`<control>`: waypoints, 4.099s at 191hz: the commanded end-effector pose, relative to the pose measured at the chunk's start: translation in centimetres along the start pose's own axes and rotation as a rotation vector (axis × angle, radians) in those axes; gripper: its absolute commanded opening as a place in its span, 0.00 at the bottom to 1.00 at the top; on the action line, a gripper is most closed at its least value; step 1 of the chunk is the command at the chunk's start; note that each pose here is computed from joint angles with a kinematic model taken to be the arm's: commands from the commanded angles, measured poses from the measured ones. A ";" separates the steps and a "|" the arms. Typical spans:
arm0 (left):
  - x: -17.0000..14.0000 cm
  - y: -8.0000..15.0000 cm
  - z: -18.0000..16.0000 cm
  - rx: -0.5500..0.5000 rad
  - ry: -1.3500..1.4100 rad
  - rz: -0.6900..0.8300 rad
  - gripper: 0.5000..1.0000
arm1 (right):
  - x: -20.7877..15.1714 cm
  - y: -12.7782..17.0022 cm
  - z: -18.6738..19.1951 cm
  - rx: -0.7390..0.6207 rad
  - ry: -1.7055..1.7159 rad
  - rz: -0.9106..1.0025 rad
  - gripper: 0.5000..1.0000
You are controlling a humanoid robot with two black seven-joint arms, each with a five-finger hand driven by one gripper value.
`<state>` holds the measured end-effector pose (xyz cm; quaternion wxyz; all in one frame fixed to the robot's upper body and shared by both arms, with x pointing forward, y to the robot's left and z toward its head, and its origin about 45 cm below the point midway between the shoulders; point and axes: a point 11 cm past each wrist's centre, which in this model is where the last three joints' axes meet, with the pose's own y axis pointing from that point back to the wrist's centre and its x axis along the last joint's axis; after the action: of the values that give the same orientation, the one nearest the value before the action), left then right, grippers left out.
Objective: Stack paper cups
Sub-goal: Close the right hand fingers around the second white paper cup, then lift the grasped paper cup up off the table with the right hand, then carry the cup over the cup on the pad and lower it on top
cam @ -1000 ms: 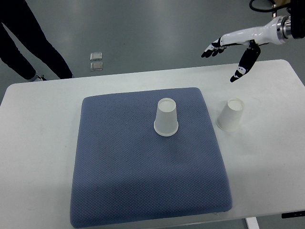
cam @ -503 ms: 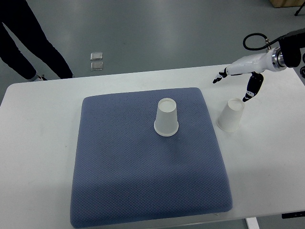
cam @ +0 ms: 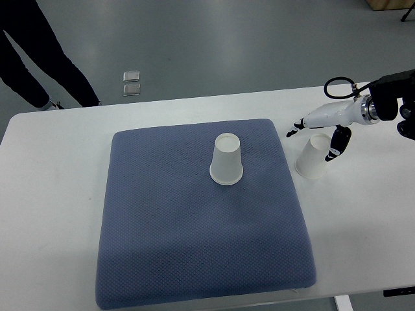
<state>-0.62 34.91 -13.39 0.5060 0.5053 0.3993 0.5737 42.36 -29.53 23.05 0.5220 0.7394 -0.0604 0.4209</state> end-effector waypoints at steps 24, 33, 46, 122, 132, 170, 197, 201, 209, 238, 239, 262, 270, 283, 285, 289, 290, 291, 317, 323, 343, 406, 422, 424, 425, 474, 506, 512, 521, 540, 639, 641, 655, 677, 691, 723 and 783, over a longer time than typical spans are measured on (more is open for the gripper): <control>0.0 0.0 0.0 0.000 0.000 0.000 1.00 | -2.1 -0.5 1.0 -0.024 -0.006 0.005 0.82; 0.0 0.0 0.0 0.000 0.000 0.000 1.00 | -2.3 -0.6 1.2 -0.029 -0.007 0.010 0.81; 0.0 0.0 0.0 0.000 0.000 0.000 1.00 | -2.3 -0.6 1.4 -0.033 -0.004 0.023 0.81; 0.0 0.0 0.0 0.000 0.000 0.000 1.00 | -1.9 -1.4 1.1 -0.032 0.013 0.036 0.68; 0.0 0.0 0.0 0.000 0.000 0.000 1.00 | -1.9 -1.4 1.1 -0.033 0.018 0.034 0.62; 0.0 0.0 0.0 0.000 0.000 0.000 1.00 | -2.2 -1.8 1.2 -0.043 0.046 0.021 0.52; 0.0 0.0 0.0 0.000 0.000 0.000 1.00 | -2.1 -1.9 1.3 -0.045 0.049 0.021 0.44; 0.0 0.0 0.0 0.000 0.000 0.000 1.00 | -2.1 -1.9 1.3 -0.045 0.049 0.021 0.41; 0.0 0.0 0.0 0.000 0.000 0.000 1.00 | -2.1 -1.9 1.3 -0.047 0.051 0.020 0.36; 0.0 0.0 0.0 0.000 0.000 0.000 1.00 | -2.0 -1.9 1.3 -0.049 0.062 0.017 0.24; 0.0 0.0 0.0 0.000 0.000 0.000 1.00 | -2.0 -1.9 1.3 -0.049 0.062 0.017 0.24; 0.0 0.0 0.0 0.000 0.000 0.000 1.00 | -1.8 -1.8 1.4 -0.051 0.065 0.020 0.23; 0.0 0.0 0.0 0.000 0.000 0.000 1.00 | -1.6 -1.7 1.4 -0.050 0.065 0.023 0.23; 0.0 0.0 0.0 0.000 0.000 0.000 1.00 | -1.3 -1.7 1.4 -0.050 0.066 0.030 0.23; 0.0 0.0 0.0 0.000 0.000 0.000 1.00 | -1.3 -1.7 1.3 -0.047 0.066 0.031 0.23; 0.0 0.0 0.0 0.000 0.000 0.000 1.00 | -1.2 -1.6 1.3 -0.047 0.066 0.032 0.22; 0.0 0.0 0.0 0.000 0.000 0.000 1.00 | -1.2 -1.6 1.3 -0.047 0.066 0.032 0.22; 0.0 0.0 0.0 0.000 0.000 0.000 1.00 | -1.2 -1.6 1.3 -0.047 0.066 0.032 0.22; 0.0 0.0 0.0 0.000 0.000 0.000 1.00 | 1.2 -0.8 1.3 -0.053 0.084 0.065 0.22; 0.0 0.0 0.0 0.000 0.000 0.000 1.00 | 1.7 -0.4 1.3 -0.051 0.088 0.073 0.22; 0.0 0.0 0.0 0.000 0.000 0.000 1.00 | 4.0 0.9 1.6 -0.065 0.104 0.100 0.22; 0.0 0.0 0.0 0.000 0.000 0.000 1.00 | 10.7 4.3 -1.6 -0.012 0.184 0.146 0.21; 0.0 0.0 0.0 0.000 0.000 0.000 1.00 | 12.1 4.7 -3.2 0.015 0.215 0.162 0.22; 0.0 0.0 0.0 0.000 0.000 0.000 1.00 | 12.4 4.7 -3.4 0.019 0.218 0.165 0.21; 0.0 0.0 0.0 0.000 0.000 0.000 1.00 | 12.6 4.8 -3.6 0.022 0.222 0.167 0.21; 0.0 0.0 0.0 0.000 0.000 0.000 1.00 | 14.7 5.3 -8.2 0.115 0.280 0.149 0.21; 0.0 0.0 0.0 0.000 0.000 0.000 1.00 | 16.3 5.2 -11.5 0.190 0.275 0.144 0.22; 0.0 0.0 0.0 0.000 0.000 0.000 1.00 | 16.4 5.2 -11.9 0.203 0.268 0.137 0.22; 0.0 0.0 0.0 0.000 0.000 0.000 1.00 | 16.6 4.9 -13.2 0.233 0.274 0.126 0.22; 0.0 0.0 0.0 0.000 0.000 0.000 1.00 | 16.7 4.2 -14.7 0.260 0.297 0.112 0.22; 0.0 0.0 0.0 0.000 0.000 0.000 1.00 | 14.8 1.4 -15.2 0.283 0.284 0.070 0.22; 0.0 0.0 0.0 0.000 0.000 0.000 1.00 | 14.8 1.4 -15.2 0.283 0.284 0.070 0.22; 0.0 0.0 0.0 0.000 0.000 0.000 1.00 | 14.9 1.4 -15.2 0.280 0.285 0.068 0.22; 0.0 0.0 0.0 0.000 0.000 0.000 1.00 | 14.9 1.3 -15.0 0.275 0.279 0.070 0.22; 0.0 0.0 0.0 0.000 0.000 0.000 1.00 | 14.6 1.1 -15.0 0.279 0.276 0.065 0.22; 0.0 0.0 0.0 0.000 0.000 0.000 1.00 | 14.5 1.0 -14.9 0.277 0.273 0.064 0.22; 0.0 0.0 0.0 0.000 0.000 0.000 1.00 | 13.6 -0.3 -14.6 0.276 0.256 0.065 0.23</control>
<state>-0.62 34.91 -13.39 0.5060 0.5053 0.3993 0.5737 42.91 -12.68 34.14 0.4062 0.7405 0.0440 0.5337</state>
